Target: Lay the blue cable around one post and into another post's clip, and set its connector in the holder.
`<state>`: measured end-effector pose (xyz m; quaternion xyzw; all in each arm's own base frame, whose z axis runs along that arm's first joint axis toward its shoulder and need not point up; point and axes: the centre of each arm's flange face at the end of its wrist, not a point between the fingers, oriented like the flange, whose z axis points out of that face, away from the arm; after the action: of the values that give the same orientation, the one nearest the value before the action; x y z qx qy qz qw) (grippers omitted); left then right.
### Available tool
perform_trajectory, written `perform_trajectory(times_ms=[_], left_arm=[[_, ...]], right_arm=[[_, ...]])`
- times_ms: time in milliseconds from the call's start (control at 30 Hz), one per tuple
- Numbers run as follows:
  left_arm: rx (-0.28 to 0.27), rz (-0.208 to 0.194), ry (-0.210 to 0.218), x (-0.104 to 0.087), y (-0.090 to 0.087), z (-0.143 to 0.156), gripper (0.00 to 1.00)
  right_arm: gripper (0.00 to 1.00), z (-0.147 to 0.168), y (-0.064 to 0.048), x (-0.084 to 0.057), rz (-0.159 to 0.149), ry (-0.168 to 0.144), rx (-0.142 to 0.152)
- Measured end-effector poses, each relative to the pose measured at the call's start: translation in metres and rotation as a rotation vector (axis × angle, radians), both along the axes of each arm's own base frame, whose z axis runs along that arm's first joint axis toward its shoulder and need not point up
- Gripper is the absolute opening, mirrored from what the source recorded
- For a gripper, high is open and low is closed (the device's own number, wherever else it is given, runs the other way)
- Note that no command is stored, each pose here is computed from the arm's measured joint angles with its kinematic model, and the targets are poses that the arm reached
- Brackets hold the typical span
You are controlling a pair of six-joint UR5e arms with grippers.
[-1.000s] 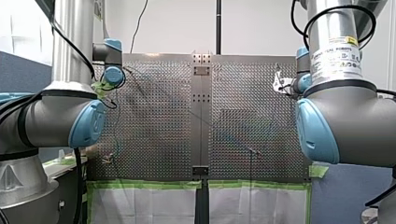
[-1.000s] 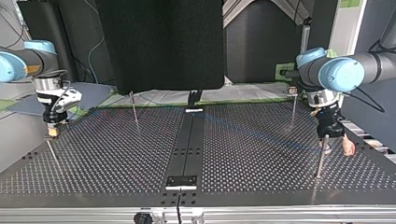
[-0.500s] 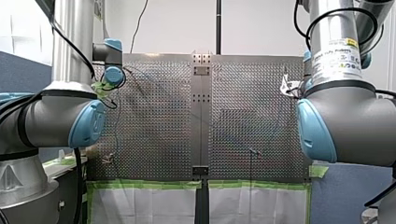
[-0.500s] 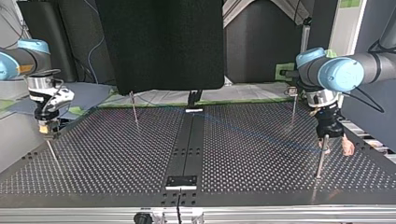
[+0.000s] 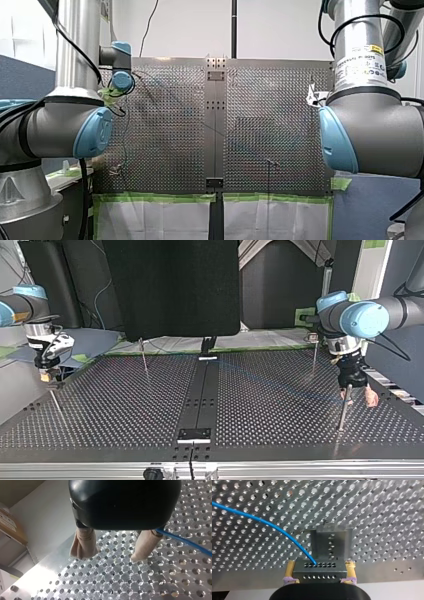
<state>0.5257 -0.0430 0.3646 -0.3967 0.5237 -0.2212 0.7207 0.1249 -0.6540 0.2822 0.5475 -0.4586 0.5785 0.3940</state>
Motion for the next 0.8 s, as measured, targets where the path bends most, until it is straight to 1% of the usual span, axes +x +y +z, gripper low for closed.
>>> perform_trajectory(times_ms=[100,200,500,667,800], left_arm=[[0.000,0.000,0.000,0.000,0.000,0.000,1.00],[0.001,0.000,0.000,0.000,0.000,0.000,1.00],[0.007,-0.002,0.002,0.000,-0.001,0.000,1.00],[0.009,-0.003,0.003,0.000,-0.001,0.000,1.00],[0.009,-0.004,0.003,0.000,-0.001,0.000,1.00]], right_arm=[[0.00,0.006,-0.003,0.000,0.019,0.015,-0.003],[0.00,0.008,-0.003,0.000,0.039,0.022,-0.002],[0.00,0.016,-0.006,0.002,0.105,0.025,-0.008],[0.00,0.021,-0.008,0.000,0.138,0.024,-0.011],[0.00,0.015,-0.010,-0.003,0.165,0.022,-0.003]])
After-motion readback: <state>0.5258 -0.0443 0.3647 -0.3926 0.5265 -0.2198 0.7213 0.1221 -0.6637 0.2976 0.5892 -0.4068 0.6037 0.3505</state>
